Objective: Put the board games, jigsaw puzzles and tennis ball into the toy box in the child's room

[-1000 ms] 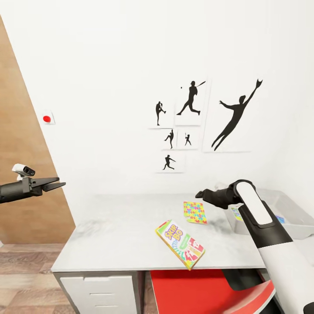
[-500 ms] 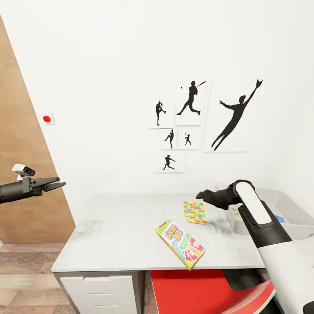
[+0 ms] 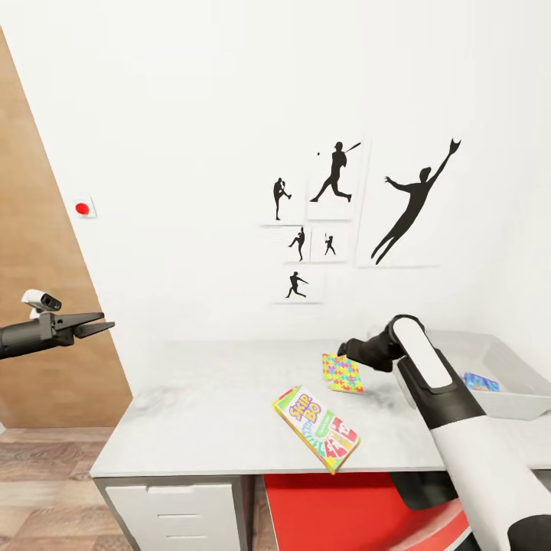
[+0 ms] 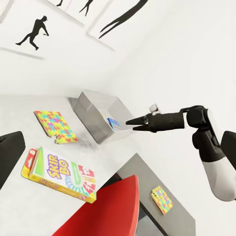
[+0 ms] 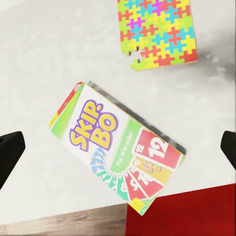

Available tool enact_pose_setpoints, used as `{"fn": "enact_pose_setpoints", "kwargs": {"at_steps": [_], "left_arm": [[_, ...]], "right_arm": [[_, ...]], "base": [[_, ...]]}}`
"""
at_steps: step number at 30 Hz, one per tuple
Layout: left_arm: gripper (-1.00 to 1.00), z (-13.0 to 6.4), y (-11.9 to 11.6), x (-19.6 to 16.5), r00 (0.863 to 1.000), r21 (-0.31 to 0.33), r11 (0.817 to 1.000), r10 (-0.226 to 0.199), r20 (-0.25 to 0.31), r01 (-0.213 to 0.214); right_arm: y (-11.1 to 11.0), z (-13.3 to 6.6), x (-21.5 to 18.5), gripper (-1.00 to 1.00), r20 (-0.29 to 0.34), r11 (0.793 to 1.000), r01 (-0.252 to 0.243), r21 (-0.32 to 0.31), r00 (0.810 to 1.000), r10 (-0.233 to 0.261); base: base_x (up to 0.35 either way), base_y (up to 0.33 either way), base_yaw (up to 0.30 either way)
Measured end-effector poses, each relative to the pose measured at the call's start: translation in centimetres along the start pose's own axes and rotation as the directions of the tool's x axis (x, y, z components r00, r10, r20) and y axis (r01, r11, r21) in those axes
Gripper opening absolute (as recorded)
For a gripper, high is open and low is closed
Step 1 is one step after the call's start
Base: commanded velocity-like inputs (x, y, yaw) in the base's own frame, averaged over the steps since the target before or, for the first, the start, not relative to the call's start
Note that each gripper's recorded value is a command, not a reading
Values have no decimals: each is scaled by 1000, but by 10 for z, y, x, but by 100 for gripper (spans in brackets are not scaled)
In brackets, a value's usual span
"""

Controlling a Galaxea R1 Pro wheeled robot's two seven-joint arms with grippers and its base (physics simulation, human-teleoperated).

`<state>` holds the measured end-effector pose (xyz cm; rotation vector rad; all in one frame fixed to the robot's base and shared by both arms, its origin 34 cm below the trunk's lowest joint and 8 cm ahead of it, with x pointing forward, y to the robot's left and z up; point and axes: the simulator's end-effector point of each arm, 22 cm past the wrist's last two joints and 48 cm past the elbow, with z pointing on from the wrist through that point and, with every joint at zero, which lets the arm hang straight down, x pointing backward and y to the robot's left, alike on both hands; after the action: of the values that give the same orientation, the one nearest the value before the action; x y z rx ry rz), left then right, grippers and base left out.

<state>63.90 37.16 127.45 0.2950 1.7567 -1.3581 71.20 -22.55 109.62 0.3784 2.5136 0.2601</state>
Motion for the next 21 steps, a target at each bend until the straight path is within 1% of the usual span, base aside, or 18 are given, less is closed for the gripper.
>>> {"fn": "enact_pose_setpoints", "kwargs": {"at_steps": [1, 2, 3, 5, 8, 15, 21], "left_arm": [[100, 0, 0, 0, 1000, 0, 1000, 0, 0, 0], [100, 0, 0, 0, 1000, 0, 1000, -1, 0, 1], [100, 0, 1, 0, 1000, 0, 1000, -2, 1, 2], [100, 0, 1, 0, 1000, -1, 1000, -2, 1, 2], [100, 0, 1, 0, 1000, -2, 1000, -3, 0, 3], [100, -1, 1, 0, 1000, -3, 1000, -4, 0, 4], [100, -1, 2, 0, 1000, -4, 1000, -4, 1, 4]], "right_arm": [[0, 0, 0, 100, 0, 1000, 0, 1, 1000, 0], [0, 2, 1, 100, -10, 1000, -2, 14, 1000, 2], [-1, 6, 3, 100, -27, 999, -5, 42, 1000, 6], [-2, 8, 4, 100, -42, 998, -6, 66, 999, 9], [-3, 11, 6, 100, -55, 996, -7, 86, 998, 12], [-2, 12, 8, 100, -66, 995, -7, 100, 998, 14], [-2, 13, 8, 100, -69, 995, -6, 103, 998, 13]], "base": [[0, 0, 0], [0, 0, 0], [0, 17, 0], [0, 73, 0], [0, 163, 0], [0, 210, 0], [0, 53, 0]]}}
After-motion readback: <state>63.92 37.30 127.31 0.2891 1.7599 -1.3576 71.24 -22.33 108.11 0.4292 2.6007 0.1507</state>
